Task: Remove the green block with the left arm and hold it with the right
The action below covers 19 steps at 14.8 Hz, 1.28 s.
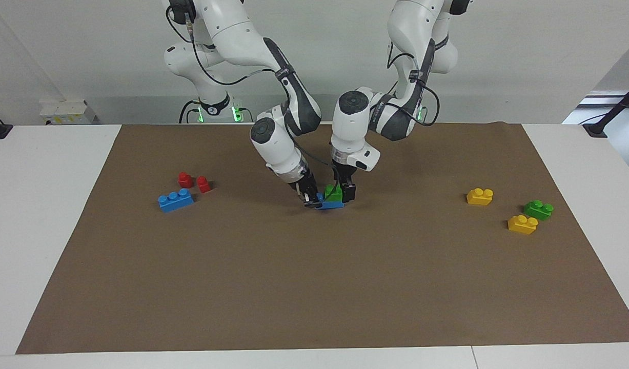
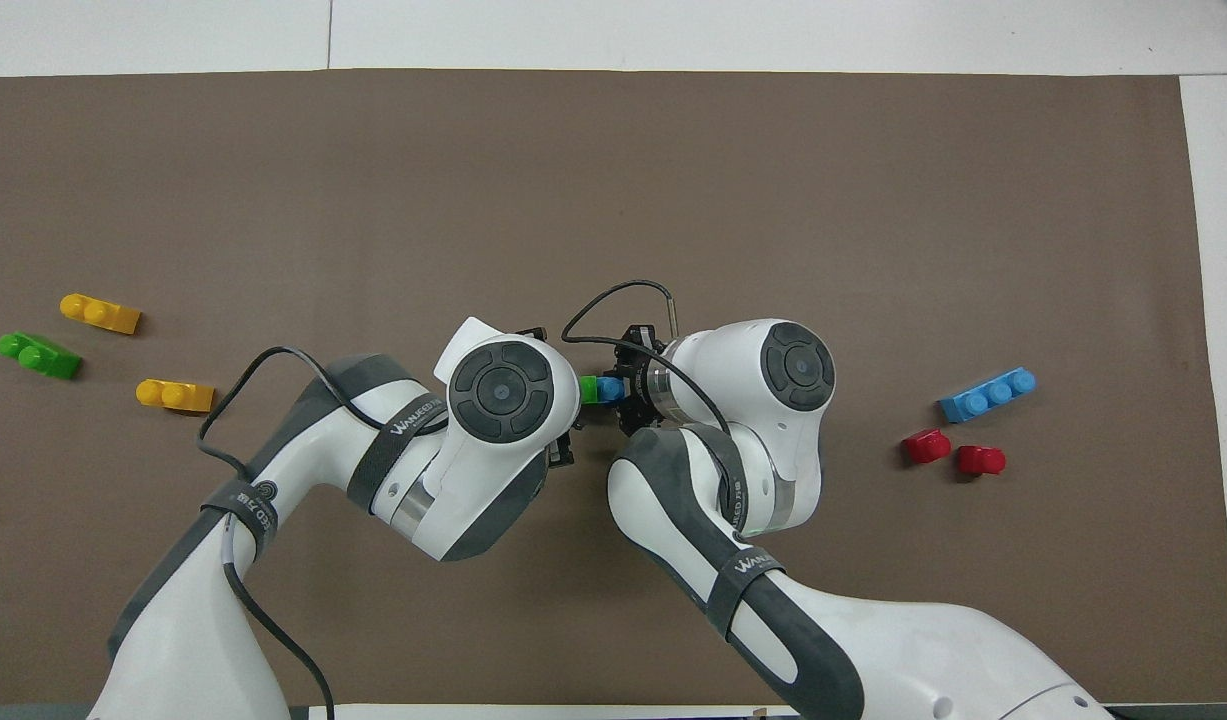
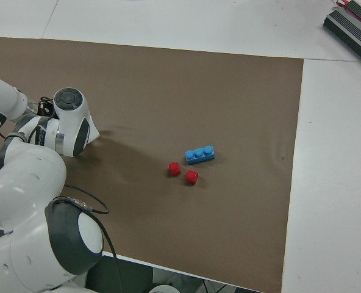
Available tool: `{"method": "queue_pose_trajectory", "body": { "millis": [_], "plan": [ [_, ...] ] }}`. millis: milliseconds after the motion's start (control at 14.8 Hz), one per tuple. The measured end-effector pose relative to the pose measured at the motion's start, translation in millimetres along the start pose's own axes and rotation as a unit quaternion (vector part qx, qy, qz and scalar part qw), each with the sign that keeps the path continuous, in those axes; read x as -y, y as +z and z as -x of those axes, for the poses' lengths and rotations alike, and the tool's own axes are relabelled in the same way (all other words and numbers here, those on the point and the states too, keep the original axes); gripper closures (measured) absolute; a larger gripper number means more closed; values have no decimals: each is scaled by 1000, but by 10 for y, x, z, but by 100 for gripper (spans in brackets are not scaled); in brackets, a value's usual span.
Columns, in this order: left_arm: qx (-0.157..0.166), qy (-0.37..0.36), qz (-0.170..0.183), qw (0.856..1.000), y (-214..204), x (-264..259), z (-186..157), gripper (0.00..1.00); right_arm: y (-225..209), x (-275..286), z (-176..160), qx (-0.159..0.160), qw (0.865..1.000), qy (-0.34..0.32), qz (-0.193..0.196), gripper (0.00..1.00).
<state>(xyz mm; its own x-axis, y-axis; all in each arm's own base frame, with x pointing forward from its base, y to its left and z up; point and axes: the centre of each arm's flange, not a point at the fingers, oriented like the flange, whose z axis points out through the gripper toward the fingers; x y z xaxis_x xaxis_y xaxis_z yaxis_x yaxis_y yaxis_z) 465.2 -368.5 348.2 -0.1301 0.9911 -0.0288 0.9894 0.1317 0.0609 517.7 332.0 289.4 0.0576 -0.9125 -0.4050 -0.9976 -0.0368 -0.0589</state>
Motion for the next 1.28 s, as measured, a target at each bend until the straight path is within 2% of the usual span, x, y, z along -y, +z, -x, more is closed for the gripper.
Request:
{"method": "queue_pose_trajectory", "body": {
  "millis": [202, 337, 539, 607, 809, 876, 1281],
  "plan": [
    [0, 0, 0, 1000, 0, 0, 0, 0, -3, 4, -6, 0, 1000, 0, 0, 65],
    [0, 1, 1, 1000, -2, 2, 5, 19, -3, 4, -6, 0, 1000, 0, 0, 65],
    [2, 6, 3, 1000, -7, 39, 47, 30, -4, 6, -6, 0, 1000, 0, -1, 65],
    [1, 8, 4, 1000, -8, 50, 58, 30, -4, 6, -6, 0, 1000, 0, -1, 65],
    [4, 9, 13, 1000, -33, 9, 52, 63, -2, 1, -1, 0, 1000, -4, 0, 65],
    [4, 10, 13, 1000, -34, 11, 55, 66, -2, 2, -2, 0, 1000, -6, -1, 65],
    [7, 16, 18, 1000, -109, -26, 25, 66, -28, 28, 18, 2, 1000, -7, -7, 65]
  ]
}}
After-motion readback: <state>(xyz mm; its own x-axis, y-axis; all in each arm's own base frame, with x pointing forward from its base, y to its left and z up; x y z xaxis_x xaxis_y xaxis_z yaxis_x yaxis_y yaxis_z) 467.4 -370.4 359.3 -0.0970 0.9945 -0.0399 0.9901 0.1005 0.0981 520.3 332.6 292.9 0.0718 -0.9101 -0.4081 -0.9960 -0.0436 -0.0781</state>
